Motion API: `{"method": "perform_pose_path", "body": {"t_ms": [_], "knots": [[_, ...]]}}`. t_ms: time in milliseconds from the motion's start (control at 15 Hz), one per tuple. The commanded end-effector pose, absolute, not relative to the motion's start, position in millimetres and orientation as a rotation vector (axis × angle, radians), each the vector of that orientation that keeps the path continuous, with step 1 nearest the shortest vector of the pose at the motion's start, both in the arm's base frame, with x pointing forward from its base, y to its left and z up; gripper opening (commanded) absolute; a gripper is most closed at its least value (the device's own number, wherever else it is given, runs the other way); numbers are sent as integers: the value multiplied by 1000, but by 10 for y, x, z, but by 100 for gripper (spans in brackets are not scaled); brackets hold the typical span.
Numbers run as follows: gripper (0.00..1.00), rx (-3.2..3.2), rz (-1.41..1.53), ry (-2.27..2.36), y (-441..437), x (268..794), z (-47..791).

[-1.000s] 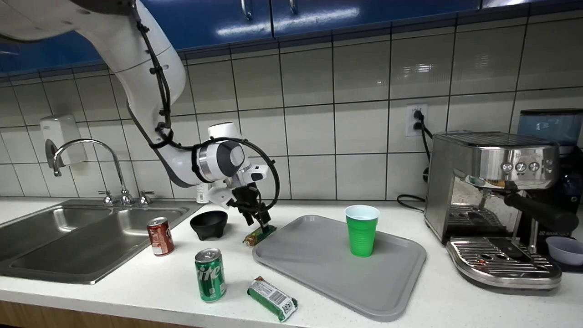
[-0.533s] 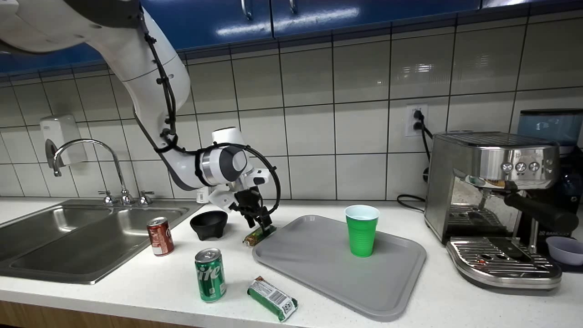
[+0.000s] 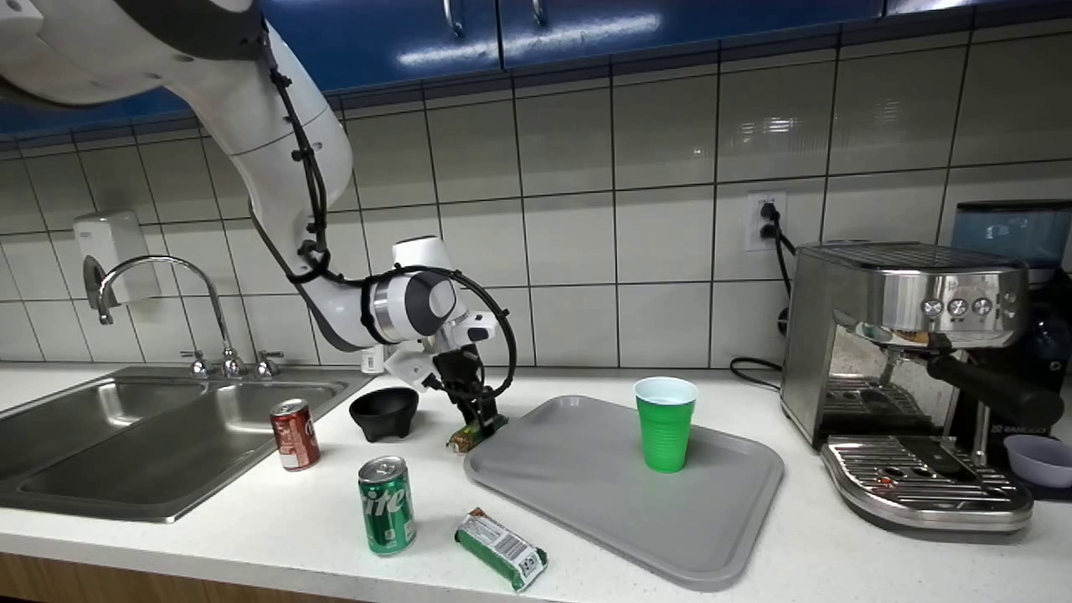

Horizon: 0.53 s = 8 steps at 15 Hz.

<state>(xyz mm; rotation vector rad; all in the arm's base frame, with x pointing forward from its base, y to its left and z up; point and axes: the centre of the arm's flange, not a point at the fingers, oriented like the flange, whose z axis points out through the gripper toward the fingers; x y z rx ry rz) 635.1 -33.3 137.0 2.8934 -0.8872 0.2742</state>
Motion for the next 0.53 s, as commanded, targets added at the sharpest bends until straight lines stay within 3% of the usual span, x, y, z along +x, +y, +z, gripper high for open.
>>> {"method": "perform_pose_path", "body": {"t_ms": [0, 133, 467], "knots": [[28, 2916, 268, -878, -382, 6417, 1385], [13, 2917, 269, -878, -382, 6399, 1401], [11, 2916, 315, -880, -405, 6370, 1552]]}}
